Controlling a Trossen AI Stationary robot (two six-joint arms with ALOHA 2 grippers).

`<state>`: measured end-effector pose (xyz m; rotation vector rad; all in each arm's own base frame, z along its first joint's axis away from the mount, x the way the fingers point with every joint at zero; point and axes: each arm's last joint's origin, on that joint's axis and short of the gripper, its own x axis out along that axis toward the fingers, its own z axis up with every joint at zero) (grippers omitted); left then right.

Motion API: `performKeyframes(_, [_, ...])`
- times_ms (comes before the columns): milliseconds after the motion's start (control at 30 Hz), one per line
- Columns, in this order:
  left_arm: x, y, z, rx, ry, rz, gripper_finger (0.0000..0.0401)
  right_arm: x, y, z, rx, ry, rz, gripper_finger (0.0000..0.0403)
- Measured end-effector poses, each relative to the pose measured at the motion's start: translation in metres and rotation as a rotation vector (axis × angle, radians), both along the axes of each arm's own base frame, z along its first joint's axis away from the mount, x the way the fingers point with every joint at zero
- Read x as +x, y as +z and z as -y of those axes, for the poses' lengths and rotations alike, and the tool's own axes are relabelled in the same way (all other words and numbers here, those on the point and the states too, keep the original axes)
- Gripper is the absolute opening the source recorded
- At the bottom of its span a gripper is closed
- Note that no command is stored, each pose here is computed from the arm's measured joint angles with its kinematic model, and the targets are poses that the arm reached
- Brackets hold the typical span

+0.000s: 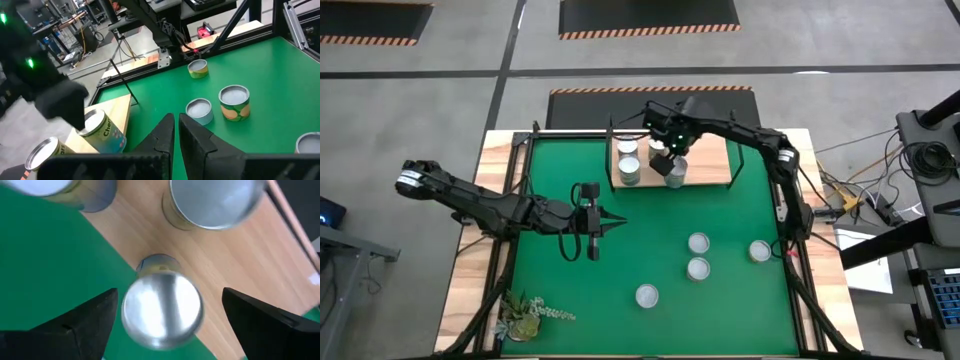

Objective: Pick and place cans onto a shelf
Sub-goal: Put the canned cherries on the shelf

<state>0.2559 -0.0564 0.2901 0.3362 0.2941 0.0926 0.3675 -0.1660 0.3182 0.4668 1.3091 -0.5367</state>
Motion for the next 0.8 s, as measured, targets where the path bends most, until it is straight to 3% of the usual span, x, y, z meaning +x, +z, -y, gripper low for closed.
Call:
performKeyframes(167, [0.000, 0.000, 0.000, -0.003, 0.000, 0.000, 0.0008, -0.018, 0.033, -0.016, -0.031, 0.013, 0.070, 0.0320])
performKeyframes(267, [0.000, 0.000, 0.000, -0.012, 0.003, 0.001, 0.0008, -0.028, 0.038, -0.030, -0.023, 0.041, 0.051, 0.0285])
performKeyframes(433, [0.000, -0.001, 0.000, -0.023, 0.007, -0.003, 0.0008, -0.041, 0.013, -0.055, 0.012, 0.109, -0.042, 0.0180])
performKeyframes(633, [0.000, -0.001, 0.000, -0.025, 0.007, -0.004, 0.0008, -0.051, -0.030, -0.063, -0.055, 0.123, 0.019, 0.0041])
performKeyframes(700, [0.000, -0.001, 0.000, -0.026, 0.007, -0.004, 0.0008, -0.054, -0.039, -0.061, -0.085, 0.110, 0.045, 0.0018])
performKeyframes(800, [0.000, -0.001, 0.000, -0.026, 0.007, -0.003, 0.0008, -0.058, -0.044, -0.057, -0.104, 0.090, 0.080, 0.0014])
